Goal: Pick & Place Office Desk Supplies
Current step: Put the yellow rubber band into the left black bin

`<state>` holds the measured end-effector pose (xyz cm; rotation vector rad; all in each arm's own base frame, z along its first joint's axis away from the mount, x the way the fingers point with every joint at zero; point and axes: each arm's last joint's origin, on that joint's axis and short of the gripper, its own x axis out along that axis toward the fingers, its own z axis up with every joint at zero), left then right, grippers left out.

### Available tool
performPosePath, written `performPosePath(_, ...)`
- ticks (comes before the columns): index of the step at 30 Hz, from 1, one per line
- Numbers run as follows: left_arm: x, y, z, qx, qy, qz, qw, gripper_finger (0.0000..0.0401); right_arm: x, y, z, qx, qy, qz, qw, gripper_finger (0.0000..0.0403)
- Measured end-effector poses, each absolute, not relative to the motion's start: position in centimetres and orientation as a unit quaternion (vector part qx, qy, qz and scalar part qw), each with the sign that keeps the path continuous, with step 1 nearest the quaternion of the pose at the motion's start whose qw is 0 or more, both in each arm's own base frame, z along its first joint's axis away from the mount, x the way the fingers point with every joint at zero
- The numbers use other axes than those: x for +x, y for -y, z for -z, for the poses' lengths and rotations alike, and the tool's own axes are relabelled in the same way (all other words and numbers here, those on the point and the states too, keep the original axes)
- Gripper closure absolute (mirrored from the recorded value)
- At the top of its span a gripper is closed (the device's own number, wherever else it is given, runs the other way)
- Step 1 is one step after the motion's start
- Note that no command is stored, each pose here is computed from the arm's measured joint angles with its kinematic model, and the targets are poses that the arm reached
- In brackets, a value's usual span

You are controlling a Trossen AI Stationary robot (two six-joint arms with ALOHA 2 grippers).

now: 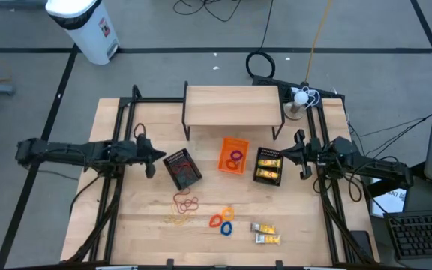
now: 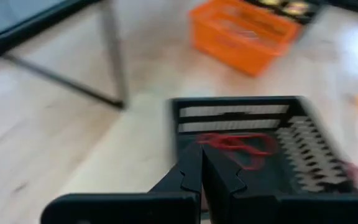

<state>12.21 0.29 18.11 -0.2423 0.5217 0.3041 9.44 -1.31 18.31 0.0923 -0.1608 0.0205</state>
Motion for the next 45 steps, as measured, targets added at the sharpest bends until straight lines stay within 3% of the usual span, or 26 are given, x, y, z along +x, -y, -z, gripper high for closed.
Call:
performPosePath(8,15.5,4.7,-22.1,-0.104,-0.372,-0.080,0.919,0.0398,9.4,1.3,-18.3,0.058,0.080,-0.011,0.995,0.0401)
performPosePath(13,17.0,8.5,-21.4,-0.091,-0.468,-0.060,0.877,0.0382,9.4,1.3,-18.3,0.075,0.080,-0.013,0.994,0.0402)
performPosePath(19,17.6,13.0,-18.8,-0.105,-0.532,0.001,0.840,0.0324,9.4,1.3,-18.3,0.078,0.079,-0.013,0.994,0.0399)
performPosePath(30,18.6,16.1,-15.8,-0.107,-0.544,0.034,0.832,0.0210,9.4,1.3,-18.3,0.078,0.080,-0.013,0.994,0.0399)
performPosePath(45,20.8,15.7,-13.2,-0.085,-0.565,0.051,0.819,0.0201,9.4,1.3,-18.3,0.078,0.083,-0.013,0.993,0.0399)
